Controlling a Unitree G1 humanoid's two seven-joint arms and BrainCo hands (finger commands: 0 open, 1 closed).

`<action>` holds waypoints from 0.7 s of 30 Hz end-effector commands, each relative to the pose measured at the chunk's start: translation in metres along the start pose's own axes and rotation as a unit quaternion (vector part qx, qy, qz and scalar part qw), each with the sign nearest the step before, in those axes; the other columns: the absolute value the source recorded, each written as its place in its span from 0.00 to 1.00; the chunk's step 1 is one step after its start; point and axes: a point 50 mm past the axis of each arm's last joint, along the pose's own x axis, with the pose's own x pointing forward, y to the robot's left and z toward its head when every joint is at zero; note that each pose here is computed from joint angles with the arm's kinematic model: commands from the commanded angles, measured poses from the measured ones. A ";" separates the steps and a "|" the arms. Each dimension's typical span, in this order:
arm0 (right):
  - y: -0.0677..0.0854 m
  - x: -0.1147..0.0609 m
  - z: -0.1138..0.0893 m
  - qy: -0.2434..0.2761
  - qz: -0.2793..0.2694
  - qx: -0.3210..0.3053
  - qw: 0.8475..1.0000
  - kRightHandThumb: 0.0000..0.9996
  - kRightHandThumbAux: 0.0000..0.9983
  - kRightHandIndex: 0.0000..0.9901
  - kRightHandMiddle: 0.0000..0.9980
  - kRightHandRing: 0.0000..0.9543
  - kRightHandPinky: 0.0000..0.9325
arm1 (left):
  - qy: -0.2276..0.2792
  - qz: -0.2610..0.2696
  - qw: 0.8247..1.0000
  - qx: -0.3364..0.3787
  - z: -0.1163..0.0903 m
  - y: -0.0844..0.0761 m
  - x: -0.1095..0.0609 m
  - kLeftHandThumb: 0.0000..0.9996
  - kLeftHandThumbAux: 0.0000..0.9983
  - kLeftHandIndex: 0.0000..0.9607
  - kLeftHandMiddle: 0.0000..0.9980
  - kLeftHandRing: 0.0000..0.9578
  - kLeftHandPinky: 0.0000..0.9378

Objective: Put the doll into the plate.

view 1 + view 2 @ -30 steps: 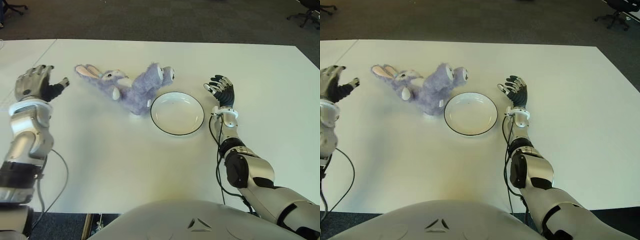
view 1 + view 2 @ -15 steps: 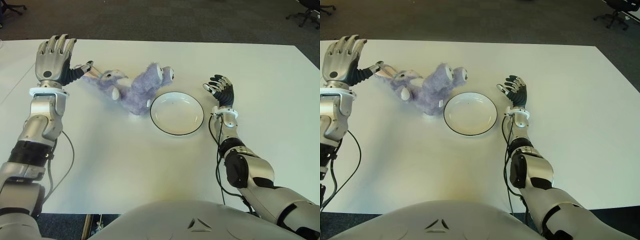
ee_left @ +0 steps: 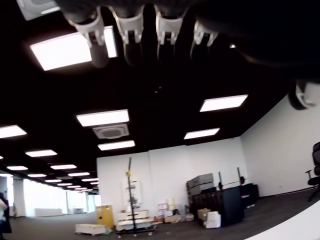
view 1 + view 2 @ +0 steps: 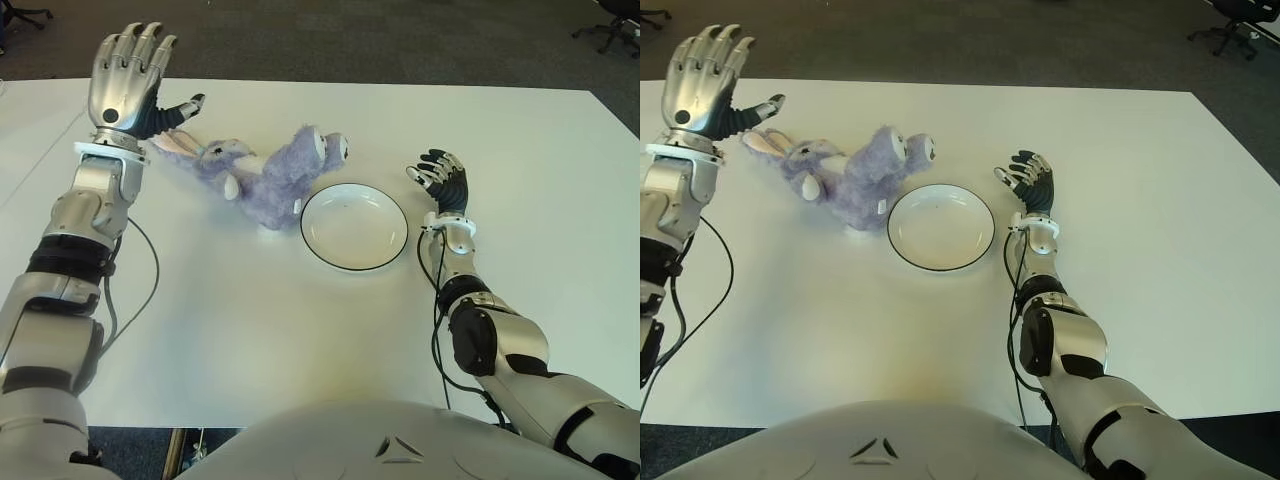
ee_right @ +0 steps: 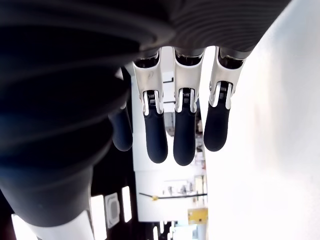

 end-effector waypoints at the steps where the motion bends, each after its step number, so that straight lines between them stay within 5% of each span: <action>1: -0.019 -0.104 -0.111 0.274 -0.045 0.011 0.961 0.05 0.86 0.29 0.33 0.36 0.35 | -0.068 -0.012 0.997 -0.019 0.022 -0.011 0.002 0.29 0.20 0.00 0.00 0.00 0.00; 21: -0.021 -0.103 -0.110 0.273 -0.046 0.010 0.961 0.04 0.85 0.27 0.33 0.36 0.37 | -0.095 -0.047 0.994 -0.022 0.020 -0.021 -0.001 0.25 0.19 0.00 0.00 0.00 0.00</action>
